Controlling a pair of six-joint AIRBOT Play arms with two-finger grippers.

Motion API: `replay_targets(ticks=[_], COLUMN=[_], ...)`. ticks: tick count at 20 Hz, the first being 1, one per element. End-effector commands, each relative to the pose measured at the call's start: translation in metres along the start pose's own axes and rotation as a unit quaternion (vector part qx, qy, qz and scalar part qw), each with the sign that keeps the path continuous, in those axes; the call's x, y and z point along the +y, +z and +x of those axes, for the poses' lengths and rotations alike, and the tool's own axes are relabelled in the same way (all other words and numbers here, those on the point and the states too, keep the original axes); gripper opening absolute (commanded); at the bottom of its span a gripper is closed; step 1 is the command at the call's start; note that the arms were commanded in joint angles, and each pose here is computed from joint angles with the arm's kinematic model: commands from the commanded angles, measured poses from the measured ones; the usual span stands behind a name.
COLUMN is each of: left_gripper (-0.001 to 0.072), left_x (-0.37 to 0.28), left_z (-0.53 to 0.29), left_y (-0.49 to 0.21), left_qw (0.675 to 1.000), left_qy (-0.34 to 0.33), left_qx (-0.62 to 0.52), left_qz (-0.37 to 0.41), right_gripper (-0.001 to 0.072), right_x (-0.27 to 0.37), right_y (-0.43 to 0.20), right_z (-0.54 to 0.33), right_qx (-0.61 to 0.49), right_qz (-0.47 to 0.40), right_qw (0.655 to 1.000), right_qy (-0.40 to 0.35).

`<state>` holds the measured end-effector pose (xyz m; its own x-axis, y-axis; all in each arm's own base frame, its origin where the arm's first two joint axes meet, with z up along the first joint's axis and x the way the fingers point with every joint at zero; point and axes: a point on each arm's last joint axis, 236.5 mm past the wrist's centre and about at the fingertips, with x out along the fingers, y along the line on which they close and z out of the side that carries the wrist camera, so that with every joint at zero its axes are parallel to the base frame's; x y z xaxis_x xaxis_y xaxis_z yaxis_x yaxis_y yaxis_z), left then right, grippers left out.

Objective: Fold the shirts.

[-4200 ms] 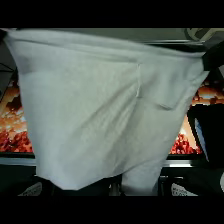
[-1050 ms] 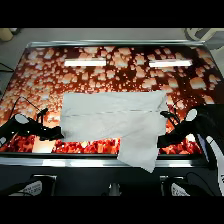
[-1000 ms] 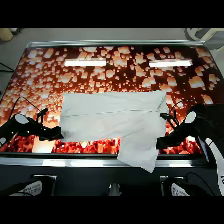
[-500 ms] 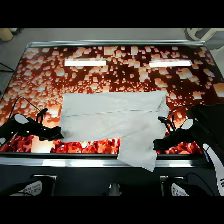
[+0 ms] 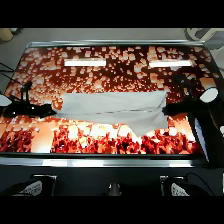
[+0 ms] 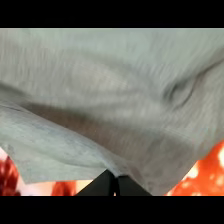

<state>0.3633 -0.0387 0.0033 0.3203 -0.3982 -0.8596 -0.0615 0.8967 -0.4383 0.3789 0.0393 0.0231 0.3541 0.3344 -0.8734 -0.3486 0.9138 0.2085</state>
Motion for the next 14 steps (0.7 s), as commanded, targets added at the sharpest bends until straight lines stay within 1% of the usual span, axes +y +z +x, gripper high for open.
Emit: replay_targets(ticks=[1,4,6,8,10,11,12,13,14], left_gripper=[0.0027,0.0028,0.0028,0.0028,0.0029,0.0045,0.0130,0.0298,0.0461], left_x=[-0.001,-0.003,-0.002,0.007,0.017,0.019,0.019,0.016,0.011], left_z=[-0.003,0.023,0.043,0.064,0.085,0.095,0.102,0.106,0.106], left_y=[0.055,0.091,0.109,0.115,0.109,0.105,0.102,0.101,0.103], left_qw=[0.999,0.998,0.995,0.992,0.991,0.990,0.989,0.987,0.987], left_qy=[-0.001,-0.033,-0.052,-0.054,-0.052,-0.052,-0.056,-0.064,-0.075], left_qx=[-0.035,-0.030,-0.024,-0.009,0.012,0.023,0.030,0.034,0.031], left_qz=[-0.024,-0.046,-0.077,-0.114,-0.127,-0.132,-0.137,-0.141,-0.137], right_gripper=[0.0015,0.0015,0.0015,0.0015,0.0016,0.0017,0.0018,0.0019,0.0119], right_x=[-0.027,-0.047,-0.060,-0.067,-0.068,-0.069,-0.069,-0.070,-0.070], right_y=[0.095,0.136,0.145,0.140,0.126,0.120,0.115,0.113,0.114], right_z=[0.000,0.031,0.055,0.079,0.101,0.110,0.116,0.119,0.119], right_qx=[-0.116,-0.160,-0.176,-0.167,-0.139,-0.129,-0.121,-0.118,-0.118], right_qz=[0.026,0.072,0.113,0.136,0.144,0.146,0.147,0.146,0.145], right_qw=[0.993,0.984,0.978,0.976,0.979,0.980,0.981,0.982,0.982], right_qy=[-0.015,0.003,0.010,0.019,0.029,0.031,0.034,0.034,0.034])
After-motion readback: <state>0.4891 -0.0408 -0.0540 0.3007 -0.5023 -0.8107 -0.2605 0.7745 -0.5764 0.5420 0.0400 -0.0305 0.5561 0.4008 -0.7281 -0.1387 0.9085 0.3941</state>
